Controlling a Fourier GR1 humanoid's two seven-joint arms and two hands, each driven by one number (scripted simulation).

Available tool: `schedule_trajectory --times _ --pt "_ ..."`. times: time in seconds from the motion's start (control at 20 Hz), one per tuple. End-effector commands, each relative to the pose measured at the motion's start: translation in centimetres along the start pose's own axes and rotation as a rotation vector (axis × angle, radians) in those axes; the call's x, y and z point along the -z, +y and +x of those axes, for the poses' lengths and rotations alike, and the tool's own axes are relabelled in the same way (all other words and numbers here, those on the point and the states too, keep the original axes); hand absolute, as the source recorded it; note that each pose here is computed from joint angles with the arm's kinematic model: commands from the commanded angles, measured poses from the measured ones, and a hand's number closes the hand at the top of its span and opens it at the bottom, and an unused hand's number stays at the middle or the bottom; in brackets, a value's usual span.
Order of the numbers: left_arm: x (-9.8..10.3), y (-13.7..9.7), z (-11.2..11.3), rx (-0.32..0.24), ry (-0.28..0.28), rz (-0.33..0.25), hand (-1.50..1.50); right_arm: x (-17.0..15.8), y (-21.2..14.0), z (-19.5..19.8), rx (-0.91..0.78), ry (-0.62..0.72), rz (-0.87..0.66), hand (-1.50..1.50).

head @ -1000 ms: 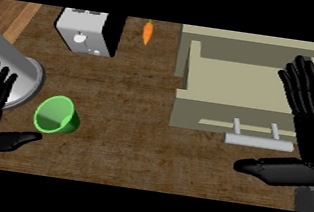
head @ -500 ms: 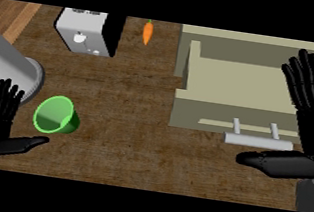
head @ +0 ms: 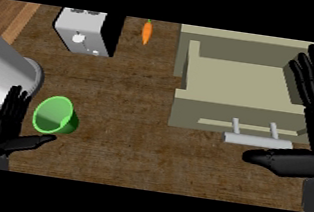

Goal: Pick up the cup, place it into the drawer and close the drawer

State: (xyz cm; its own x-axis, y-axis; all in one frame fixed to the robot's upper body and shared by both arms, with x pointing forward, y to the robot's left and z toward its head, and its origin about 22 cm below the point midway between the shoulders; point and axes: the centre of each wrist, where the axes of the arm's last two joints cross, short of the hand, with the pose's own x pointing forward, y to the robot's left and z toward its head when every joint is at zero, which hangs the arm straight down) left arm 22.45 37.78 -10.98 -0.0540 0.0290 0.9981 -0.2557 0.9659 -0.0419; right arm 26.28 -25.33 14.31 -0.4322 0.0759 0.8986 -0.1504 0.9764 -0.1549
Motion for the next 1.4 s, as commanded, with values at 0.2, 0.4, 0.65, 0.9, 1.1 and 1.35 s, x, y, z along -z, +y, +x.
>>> schedule_trajectory --times 0.2,0.4,0.65,0.9,1.1,1.35 --pt "-1.8 0.4 -4.0 0.012 -0.032 0.019 -1.5 0.3 -1.4 -0.4 0.008 -0.01 0.012 -1.5" --pt "-1.6 -1.6 -4.7 -0.013 -0.048 0.007 -1.5 1.1 -1.2 0.7 -0.014 0.001 0.002 -1.5" --pt "-1.9 -2.1 -5.3 -0.002 -0.071 -0.002 -1.5 0.9 -1.0 1.1 0.009 -0.017 0.012 -1.5" --pt "-1.7 -2.4 -5.2 -0.023 -0.093 -0.038 -1.5 1.2 -1.3 0.2 -0.002 0.011 0.022 -1.5" --pt "-1.0 -1.3 -4.5 -0.03 -0.093 -0.037 -1.5 1.7 -1.3 0.3 0.008 -0.004 -0.007 -1.5" --pt "1.2 -3.4 -3.8 -0.103 -0.072 -0.075 -1.5 1.3 -0.2 -0.5 0.002 -0.002 0.024 -1.5"
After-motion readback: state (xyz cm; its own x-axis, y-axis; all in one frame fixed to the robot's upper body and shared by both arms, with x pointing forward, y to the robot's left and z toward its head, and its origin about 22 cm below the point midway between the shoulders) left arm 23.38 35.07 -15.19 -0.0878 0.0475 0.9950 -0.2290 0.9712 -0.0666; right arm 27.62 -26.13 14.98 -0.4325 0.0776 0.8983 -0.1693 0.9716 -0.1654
